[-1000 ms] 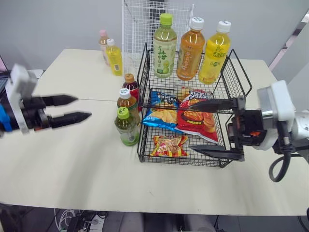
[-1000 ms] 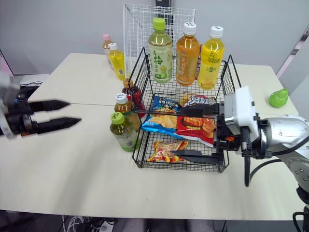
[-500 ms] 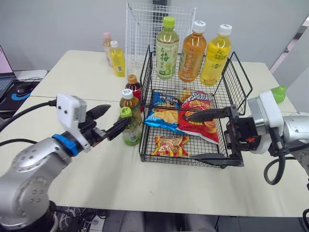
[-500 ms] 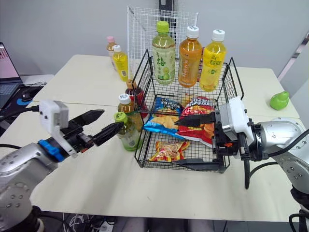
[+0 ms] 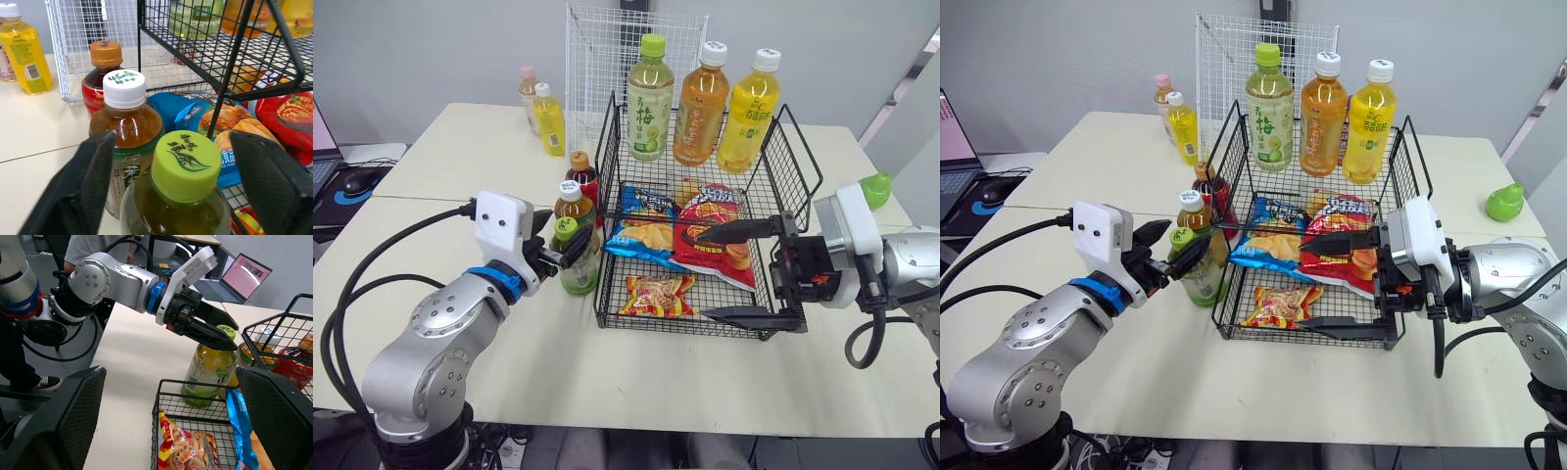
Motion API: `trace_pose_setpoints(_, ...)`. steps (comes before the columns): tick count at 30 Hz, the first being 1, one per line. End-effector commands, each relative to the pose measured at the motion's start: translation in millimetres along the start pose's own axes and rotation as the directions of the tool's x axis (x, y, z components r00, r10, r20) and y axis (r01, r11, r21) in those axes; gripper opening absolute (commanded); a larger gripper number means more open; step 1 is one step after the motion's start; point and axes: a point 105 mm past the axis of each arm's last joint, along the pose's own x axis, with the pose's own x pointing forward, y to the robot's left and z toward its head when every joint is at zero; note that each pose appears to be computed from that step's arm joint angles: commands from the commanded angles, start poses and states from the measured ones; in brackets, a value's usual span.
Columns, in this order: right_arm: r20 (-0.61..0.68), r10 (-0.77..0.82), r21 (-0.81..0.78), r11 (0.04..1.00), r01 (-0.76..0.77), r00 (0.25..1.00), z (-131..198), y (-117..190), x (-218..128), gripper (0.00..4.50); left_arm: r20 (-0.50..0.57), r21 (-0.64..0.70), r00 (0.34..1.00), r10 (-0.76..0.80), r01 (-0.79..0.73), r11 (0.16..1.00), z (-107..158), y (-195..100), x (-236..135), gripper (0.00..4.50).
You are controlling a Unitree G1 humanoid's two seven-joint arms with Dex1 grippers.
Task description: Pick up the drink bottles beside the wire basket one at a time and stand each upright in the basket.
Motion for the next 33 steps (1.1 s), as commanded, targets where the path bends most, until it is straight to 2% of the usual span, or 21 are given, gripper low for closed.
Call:
trace_pose_setpoints(1,0.013,-0.034,-0.047,0.998,0.034,0.999,10,1,1,4.5,0.055,0.023,0.998,-0.005,0.004,1.0,9,-3,0,2.62)
trace_pose_setpoints(5,0.01,-0.057,-0.044,0.997,0.058,0.998,12,1,0,4.5,0.055,0.026,0.998,-0.005,0.004,1.0,6,-1,-1,1.4)
trace_pose_setpoints(12,0.004,-0.101,-0.04,0.994,0.101,0.995,12,-1,-2,4.5,0.061,0.044,0.998,-0.005,0.003,0.999,5,3,-6,1.36)
trace_pose_setpoints(16,0.01,-0.121,-0.035,0.992,0.121,0.993,13,-1,-5,4.5,0.063,0.113,0.998,-0.03,0.023,0.993,19,13,-18,1.36)
trace_pose_setpoints(20,0.018,-0.164,-0.054,0.985,0.164,0.986,13,-4,-9,4.5,0.048,0.156,0.992,-0.114,0.105,0.982,43,25,-33,1.36)
trace_pose_setpoints(23,0.023,-0.202,-0.078,0.976,0.203,0.979,15,-9,-13,4.5,0.011,0.146,0.974,-0.228,0.224,0.964,61,28,-47,1.36)
trace_pose_setpoints(27,0.051,-0.249,-0.117,0.96,0.254,0.967,20,-15,-21,4.5,0.0,0.11,0.946,-0.325,0.323,0.94,101,43,-58,1.36)
trace_pose_setpoints(30,0.078,-0.275,-0.134,0.95,0.283,0.958,26,-18,-25,4.5,0.019,0.101,0.943,-0.334,0.33,0.939,127,55,-59,1.36)
trace_pose_setpoints(33,0.078,-0.321,-0.156,0.931,0.33,0.944,30,-23,-34,4.5,0.081,0.099,0.936,-0.341,0.333,0.938,159,65,-57,1.36)
